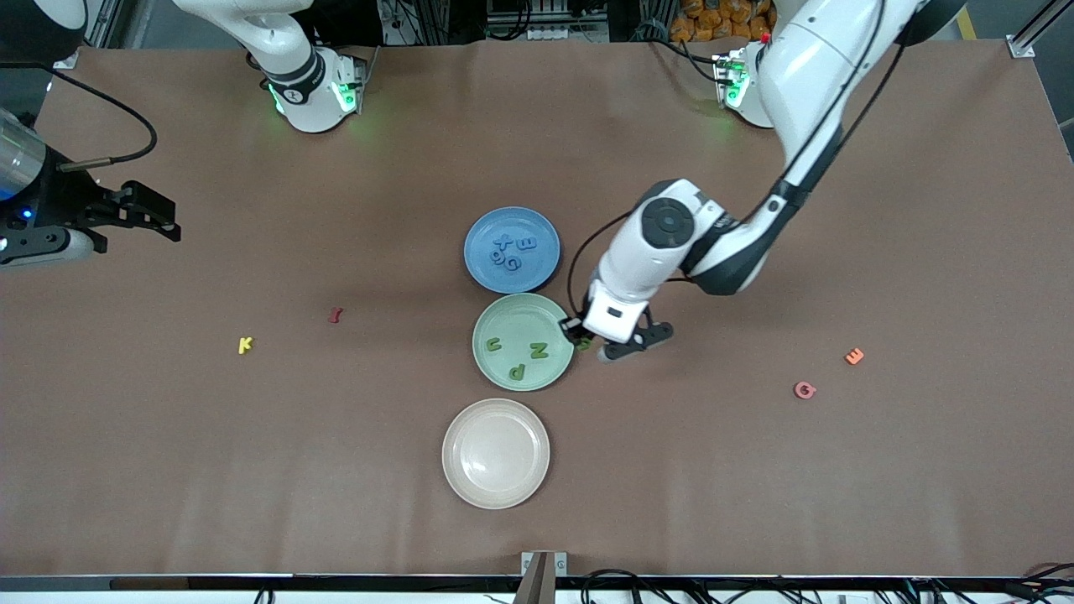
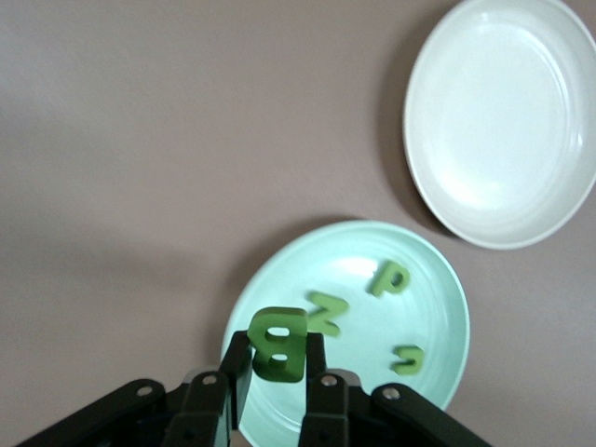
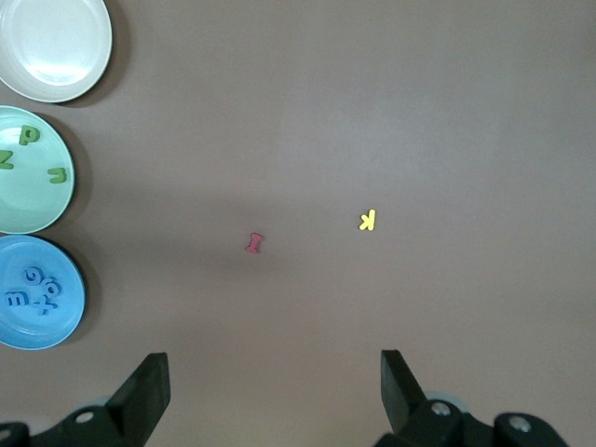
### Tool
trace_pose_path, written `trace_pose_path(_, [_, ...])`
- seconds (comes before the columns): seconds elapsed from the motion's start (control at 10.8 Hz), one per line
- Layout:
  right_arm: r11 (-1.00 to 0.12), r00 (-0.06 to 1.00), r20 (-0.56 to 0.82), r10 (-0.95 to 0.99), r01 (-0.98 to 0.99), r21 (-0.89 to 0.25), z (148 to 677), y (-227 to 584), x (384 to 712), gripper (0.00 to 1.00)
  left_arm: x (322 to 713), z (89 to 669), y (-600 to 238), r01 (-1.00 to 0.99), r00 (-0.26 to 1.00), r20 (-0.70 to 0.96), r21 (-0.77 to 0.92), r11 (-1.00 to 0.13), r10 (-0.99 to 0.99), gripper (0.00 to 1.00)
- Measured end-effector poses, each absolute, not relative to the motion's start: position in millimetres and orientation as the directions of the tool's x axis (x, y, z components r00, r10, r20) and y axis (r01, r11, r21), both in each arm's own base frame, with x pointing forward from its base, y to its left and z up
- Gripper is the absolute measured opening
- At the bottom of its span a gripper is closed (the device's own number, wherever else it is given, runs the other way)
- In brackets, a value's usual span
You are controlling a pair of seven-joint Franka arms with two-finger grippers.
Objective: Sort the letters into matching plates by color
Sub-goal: 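Carry the green B with the left gripper onto the green plate, then open the left gripper to release the B on the green plate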
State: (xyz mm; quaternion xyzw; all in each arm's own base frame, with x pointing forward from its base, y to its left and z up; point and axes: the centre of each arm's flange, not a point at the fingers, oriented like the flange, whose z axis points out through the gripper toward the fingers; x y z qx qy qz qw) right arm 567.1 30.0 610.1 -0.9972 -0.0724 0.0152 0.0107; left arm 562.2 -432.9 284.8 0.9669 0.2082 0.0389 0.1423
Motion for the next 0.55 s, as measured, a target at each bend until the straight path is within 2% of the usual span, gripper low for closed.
trace_pose_path(0.28, [-0.989,0.989,-0.032,0.145,0.144,-0.024,609,30,568,1.0,545,268,-461,0.409,0.901,0.04,0.256,-0.876,0.432,0.27])
trace_pose_path(0.55, [-0.989,0.989,-0.032,0.145,0.144,-0.024,608,30,568,1.0,548,267,-462,0.435,0.885,0.053,0.252,-0.864,0.462,0.3])
